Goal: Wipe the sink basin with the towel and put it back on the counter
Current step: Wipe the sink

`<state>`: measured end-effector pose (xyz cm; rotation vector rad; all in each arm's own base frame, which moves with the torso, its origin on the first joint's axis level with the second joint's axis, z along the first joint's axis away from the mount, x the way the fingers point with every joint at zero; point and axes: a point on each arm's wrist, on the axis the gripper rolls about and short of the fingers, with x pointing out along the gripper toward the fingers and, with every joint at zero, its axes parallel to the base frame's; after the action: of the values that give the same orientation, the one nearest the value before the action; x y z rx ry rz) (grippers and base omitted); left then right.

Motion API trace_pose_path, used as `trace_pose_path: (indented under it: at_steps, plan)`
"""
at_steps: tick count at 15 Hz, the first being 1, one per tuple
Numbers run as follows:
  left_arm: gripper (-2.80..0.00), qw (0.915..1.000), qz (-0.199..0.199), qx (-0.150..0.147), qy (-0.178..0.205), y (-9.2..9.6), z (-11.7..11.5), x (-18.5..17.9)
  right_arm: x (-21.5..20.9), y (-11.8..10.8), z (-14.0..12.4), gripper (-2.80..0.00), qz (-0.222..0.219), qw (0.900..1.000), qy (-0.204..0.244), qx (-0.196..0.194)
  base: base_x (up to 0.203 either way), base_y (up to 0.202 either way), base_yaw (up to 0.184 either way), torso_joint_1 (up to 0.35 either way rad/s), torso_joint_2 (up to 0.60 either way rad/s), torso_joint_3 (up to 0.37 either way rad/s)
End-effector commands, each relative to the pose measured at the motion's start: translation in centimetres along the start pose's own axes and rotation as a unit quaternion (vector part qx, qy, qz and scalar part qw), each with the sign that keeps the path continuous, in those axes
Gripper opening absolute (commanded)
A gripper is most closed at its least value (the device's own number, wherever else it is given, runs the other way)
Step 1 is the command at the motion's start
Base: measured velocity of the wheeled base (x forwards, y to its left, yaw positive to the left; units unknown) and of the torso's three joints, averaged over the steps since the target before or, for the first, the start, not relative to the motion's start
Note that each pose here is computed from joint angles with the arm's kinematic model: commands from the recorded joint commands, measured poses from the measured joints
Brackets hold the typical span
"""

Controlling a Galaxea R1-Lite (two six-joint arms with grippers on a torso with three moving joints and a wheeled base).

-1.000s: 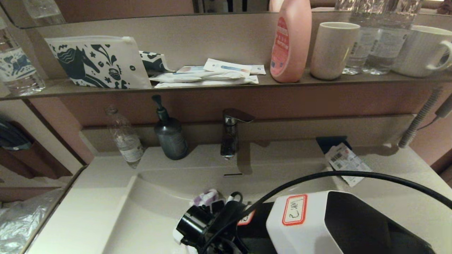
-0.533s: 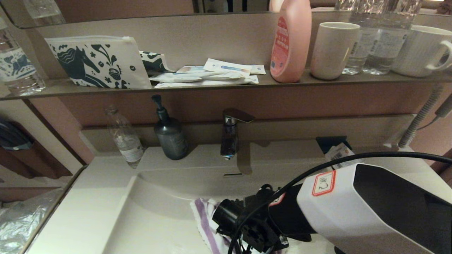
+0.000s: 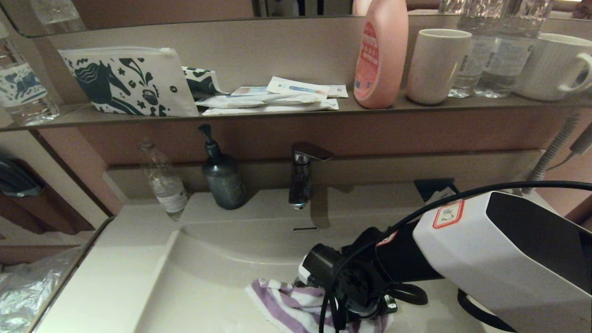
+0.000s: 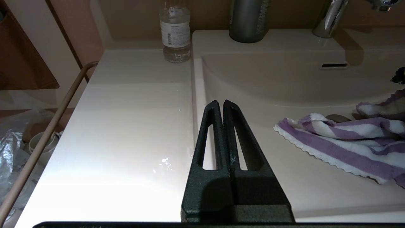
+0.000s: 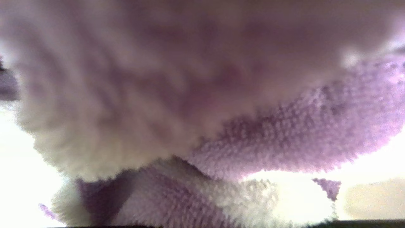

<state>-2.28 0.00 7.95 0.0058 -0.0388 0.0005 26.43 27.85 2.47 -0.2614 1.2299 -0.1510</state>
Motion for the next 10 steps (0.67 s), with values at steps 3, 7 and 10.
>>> trace_pose_path:
  at_steps: [3, 7, 10]
  plan:
    - [-2.8, 1.0, 0.0, 0.0, 0.0, 0.0, 0.0, 0.0, -0.7, 2.6, -1.6, -2.8, 0.031, 0.999, 0.006, -0.031, 0.0, 0.0, 0.0, 0.0, 0.0, 0.0]
    - [-2.8, 1.0, 0.0, 0.0, 0.0, 0.0, 0.0, 0.0, -3.4, 6.5, -3.0, -2.8, 0.103, 0.992, -0.005, -0.066, 0.0, 0.0, 0.0, 0.0, 0.0, 0.0]
    - [-2.8, 1.0, 0.0, 0.0, 0.0, 0.0, 0.0, 0.0, -5.2, 8.5, -3.2, -2.8, 0.15, 0.986, -0.015, -0.074, 0.0, 0.0, 0.0, 0.0, 0.0, 0.0]
